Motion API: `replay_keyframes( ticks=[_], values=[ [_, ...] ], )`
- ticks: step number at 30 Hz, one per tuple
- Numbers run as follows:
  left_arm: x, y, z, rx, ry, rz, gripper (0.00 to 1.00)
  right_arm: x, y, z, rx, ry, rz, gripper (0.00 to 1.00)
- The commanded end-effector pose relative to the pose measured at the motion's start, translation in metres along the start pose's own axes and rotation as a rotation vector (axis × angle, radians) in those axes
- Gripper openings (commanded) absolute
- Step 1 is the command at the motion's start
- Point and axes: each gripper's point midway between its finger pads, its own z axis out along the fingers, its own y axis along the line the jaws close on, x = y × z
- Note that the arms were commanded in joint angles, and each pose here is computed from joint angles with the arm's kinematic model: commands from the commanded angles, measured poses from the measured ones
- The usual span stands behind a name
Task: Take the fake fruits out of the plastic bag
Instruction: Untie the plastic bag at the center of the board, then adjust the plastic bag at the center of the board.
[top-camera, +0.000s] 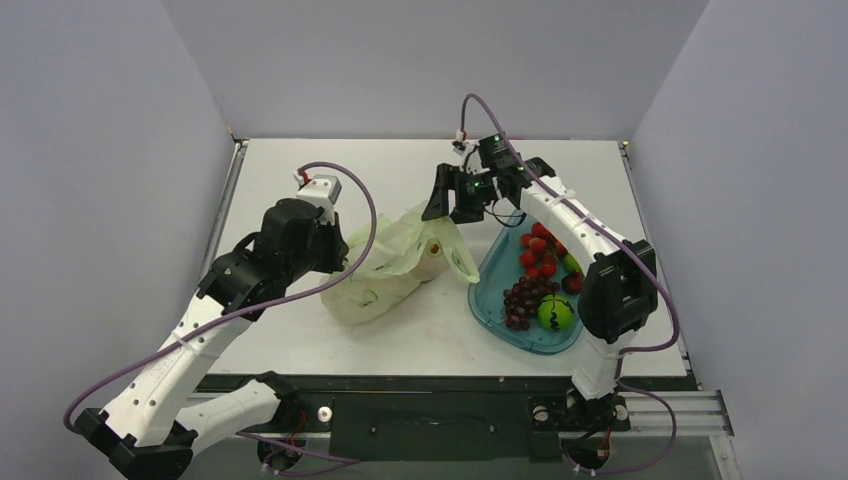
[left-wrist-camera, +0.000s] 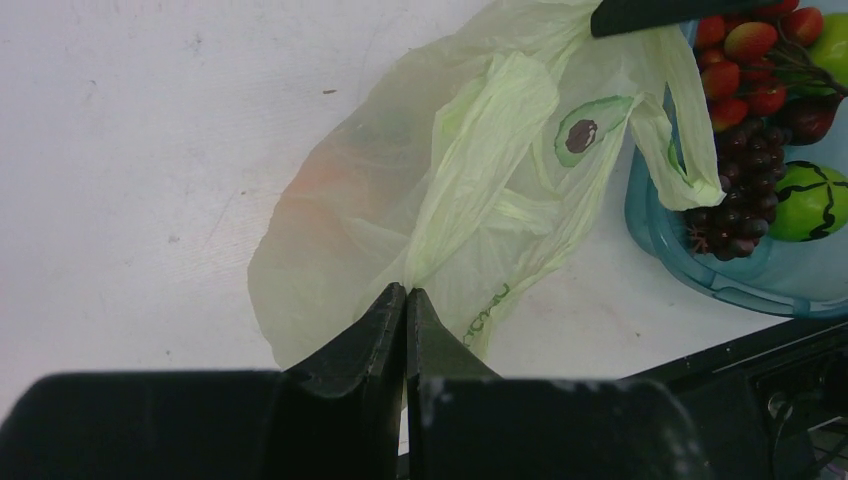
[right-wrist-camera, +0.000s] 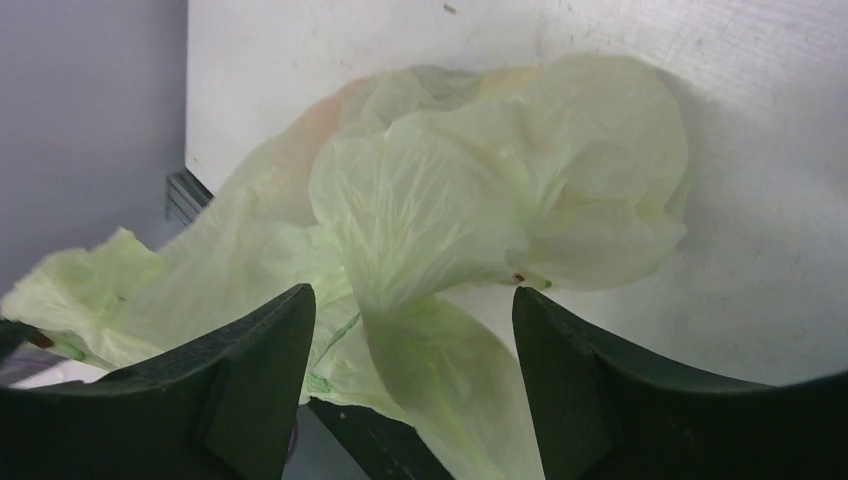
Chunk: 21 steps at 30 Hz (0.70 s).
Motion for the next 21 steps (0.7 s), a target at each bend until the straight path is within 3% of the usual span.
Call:
replay_keyframes(
  ticks=[1,3,5,9,15,21],
  values=[
    [-0.020,-0.014,-0.009,0.081,-0.075,-0.014,0.00,0.032,0.009,-0.023,0.079,0.027,-0.185,0.69],
    [-0.019,-0.015,-0.012,0.093,-0.067,-0.011,0.01,0.040,0.002,-0.023,0.128,0.037,-0.215,0.72],
    [-0.021,-0.017,-0.015,0.099,-0.064,-0.011,0.28,0.042,-0.003,-0.023,0.165,0.037,-0.230,0.72],
    [-0.041,-0.020,-0.020,0.090,-0.086,-0.019,0.45,0.038,0.001,-0.022,0.171,0.031,-0.239,0.64],
    [-0.072,-0.031,-0.001,0.075,-0.078,0.017,0.49,0.036,0.013,-0.022,0.152,0.033,-0.258,0.41],
    [-0.070,-0.063,0.033,0.178,0.014,0.105,0.50,0.041,0.013,-0.023,0.153,0.048,-0.252,0.38]
  ],
)
